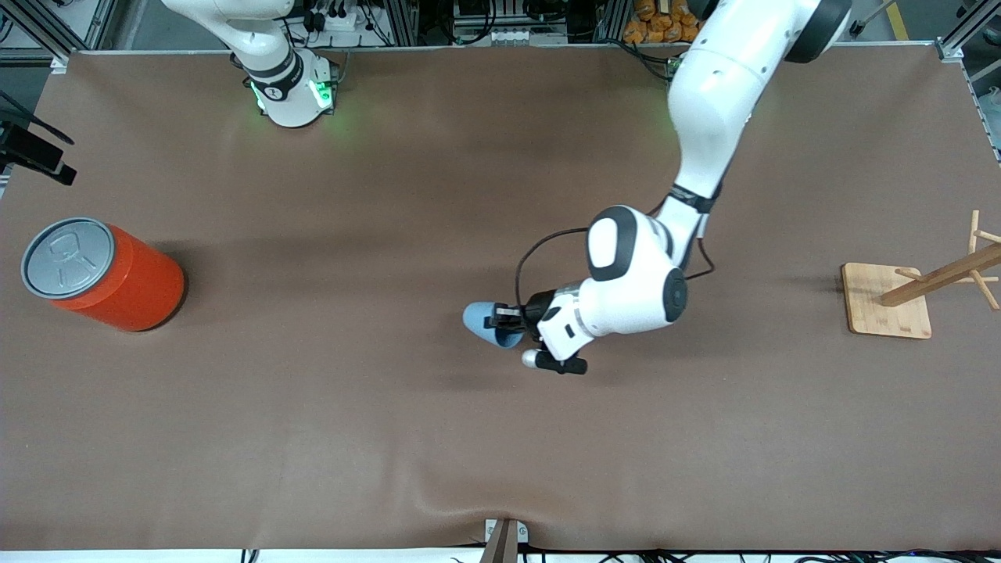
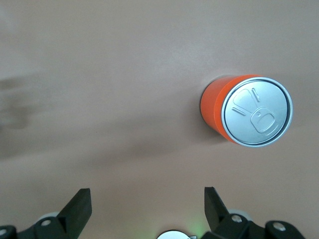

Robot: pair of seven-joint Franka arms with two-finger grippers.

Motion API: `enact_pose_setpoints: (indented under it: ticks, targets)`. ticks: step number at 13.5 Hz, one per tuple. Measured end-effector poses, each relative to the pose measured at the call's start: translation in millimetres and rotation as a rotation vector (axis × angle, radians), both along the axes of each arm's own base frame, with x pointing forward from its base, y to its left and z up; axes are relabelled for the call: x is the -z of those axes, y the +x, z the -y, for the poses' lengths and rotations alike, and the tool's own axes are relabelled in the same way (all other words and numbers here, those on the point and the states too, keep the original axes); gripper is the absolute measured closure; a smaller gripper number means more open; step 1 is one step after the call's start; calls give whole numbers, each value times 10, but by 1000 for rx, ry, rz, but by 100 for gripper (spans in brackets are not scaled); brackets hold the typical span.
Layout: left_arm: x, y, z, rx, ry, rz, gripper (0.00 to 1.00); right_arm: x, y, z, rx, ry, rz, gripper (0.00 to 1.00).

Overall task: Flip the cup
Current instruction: 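Lift the cup with the left gripper and rotate it upright, then lower the upright cup onto the table beside the wooden stand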

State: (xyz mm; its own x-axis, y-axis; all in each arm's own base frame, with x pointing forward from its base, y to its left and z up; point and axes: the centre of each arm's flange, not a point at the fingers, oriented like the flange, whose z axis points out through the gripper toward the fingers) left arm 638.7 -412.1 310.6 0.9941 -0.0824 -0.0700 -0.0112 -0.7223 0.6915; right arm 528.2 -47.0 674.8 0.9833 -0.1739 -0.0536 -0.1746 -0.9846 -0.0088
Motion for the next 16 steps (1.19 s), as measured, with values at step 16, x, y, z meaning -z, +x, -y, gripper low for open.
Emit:
enact_pose_setpoints:
  ticks: [16]
  targets:
    - [46,-988,-2985,66,765,277,94,69,45,-46,-10,1,-14,0]
